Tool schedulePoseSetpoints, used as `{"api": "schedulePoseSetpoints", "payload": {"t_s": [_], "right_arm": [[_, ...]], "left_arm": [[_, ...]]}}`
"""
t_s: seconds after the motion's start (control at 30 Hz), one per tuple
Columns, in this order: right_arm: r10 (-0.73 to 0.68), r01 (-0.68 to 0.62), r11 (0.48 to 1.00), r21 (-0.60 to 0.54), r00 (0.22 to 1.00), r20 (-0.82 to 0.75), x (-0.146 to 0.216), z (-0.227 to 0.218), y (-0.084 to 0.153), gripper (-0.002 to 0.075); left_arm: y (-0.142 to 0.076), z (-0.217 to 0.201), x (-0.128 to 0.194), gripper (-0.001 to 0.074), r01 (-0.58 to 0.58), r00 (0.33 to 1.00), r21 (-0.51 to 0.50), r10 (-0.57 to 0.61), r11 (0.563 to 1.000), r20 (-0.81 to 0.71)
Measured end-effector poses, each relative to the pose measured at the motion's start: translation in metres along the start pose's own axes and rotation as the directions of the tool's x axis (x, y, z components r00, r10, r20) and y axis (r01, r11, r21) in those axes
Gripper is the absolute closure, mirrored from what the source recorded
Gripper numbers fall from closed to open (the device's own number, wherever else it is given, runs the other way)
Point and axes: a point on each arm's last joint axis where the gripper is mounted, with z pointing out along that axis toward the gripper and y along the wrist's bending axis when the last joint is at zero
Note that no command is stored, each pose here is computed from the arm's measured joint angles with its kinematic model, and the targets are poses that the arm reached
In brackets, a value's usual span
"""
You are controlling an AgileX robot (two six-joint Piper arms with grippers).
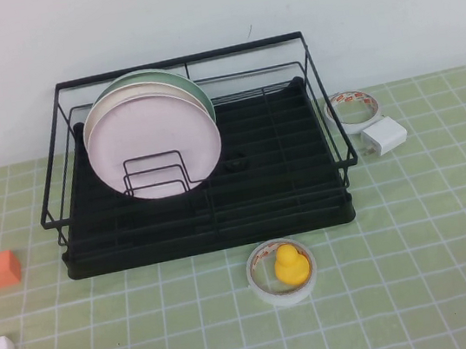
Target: Place plate on rack
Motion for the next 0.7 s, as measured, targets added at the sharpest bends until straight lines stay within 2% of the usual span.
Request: {"api": "schedulePoseSetpoints", "payload": {"t_s": [0.7], "right_arm": [[0.0,0.0,1.0,0.0,1.0,0.001,0.0004,0.0,0.0001,0.0726]], "left_arm": [[-0.0005,0.0,0.0004,0.0736,0.01,1.0,0.005,-0.01,1.0,-0.004]]}}
